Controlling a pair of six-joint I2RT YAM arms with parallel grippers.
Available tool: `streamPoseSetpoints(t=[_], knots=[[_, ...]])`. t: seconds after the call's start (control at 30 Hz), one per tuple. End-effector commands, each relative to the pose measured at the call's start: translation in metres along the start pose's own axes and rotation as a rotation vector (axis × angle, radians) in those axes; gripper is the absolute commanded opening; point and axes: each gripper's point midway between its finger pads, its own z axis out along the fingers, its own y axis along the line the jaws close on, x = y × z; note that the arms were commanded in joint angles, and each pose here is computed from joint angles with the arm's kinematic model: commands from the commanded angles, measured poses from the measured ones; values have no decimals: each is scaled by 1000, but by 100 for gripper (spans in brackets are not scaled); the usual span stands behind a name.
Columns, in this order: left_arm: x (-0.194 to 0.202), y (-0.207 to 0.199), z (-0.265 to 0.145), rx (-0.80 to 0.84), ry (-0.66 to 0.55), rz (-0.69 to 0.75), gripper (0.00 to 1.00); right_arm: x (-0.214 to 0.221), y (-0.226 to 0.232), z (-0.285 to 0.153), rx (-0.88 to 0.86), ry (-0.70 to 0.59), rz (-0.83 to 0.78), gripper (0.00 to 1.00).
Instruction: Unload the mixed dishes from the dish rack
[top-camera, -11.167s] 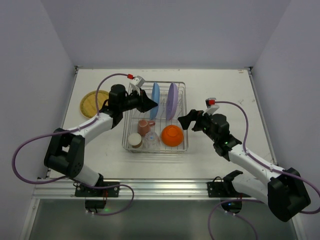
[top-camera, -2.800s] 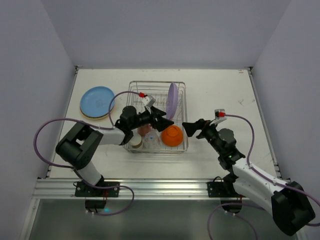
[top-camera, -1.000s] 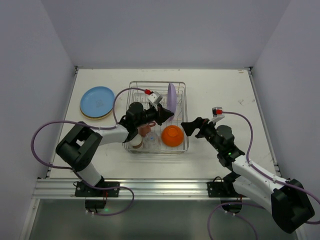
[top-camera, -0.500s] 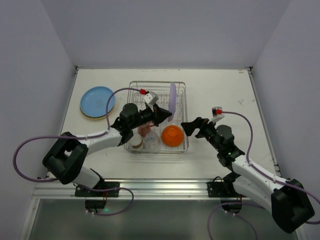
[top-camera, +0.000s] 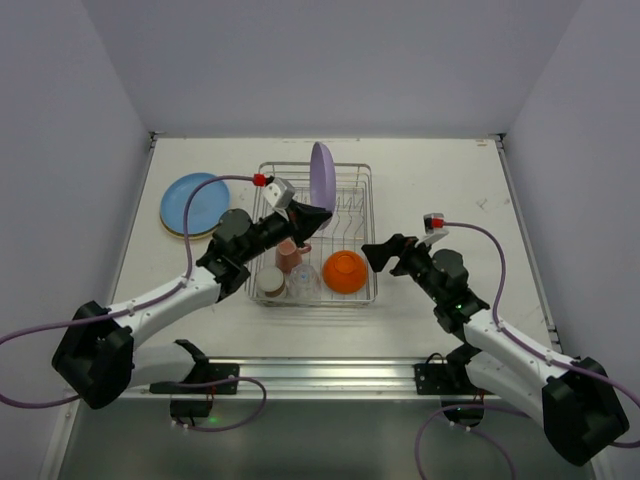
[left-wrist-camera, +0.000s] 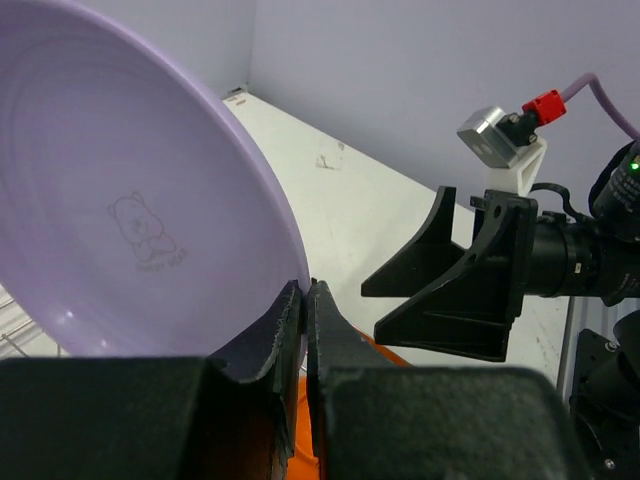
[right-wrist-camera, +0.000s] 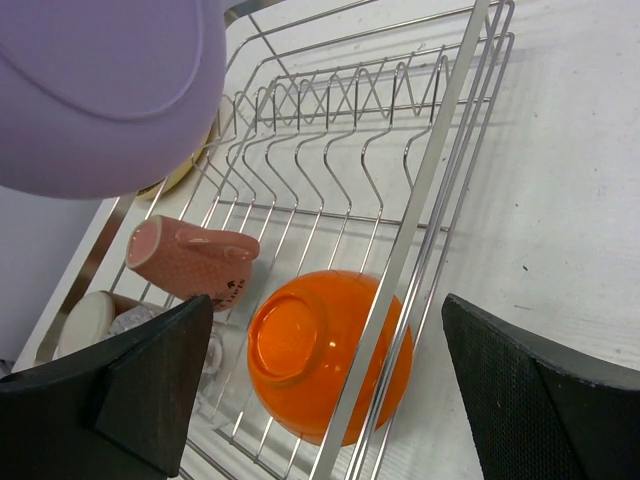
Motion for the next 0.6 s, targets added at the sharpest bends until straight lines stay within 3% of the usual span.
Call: streamPoseSetpoints(t=[0.0, 0.37, 0.47, 0.57], knots=[[-32, 2, -3, -40, -73, 60, 0, -21, 14, 6, -30, -45, -18, 99], [-72, 30, -31, -303, -72, 83, 0, -18, 16, 9, -37, -22, -16, 99], [-83, 46, -48, -425, -103, 89, 0, -18, 16, 9, -37, -22, -16, 99], [-90, 76, -69, -647, -130, 21, 0, -18, 16, 9, -39, -22, -16, 99]])
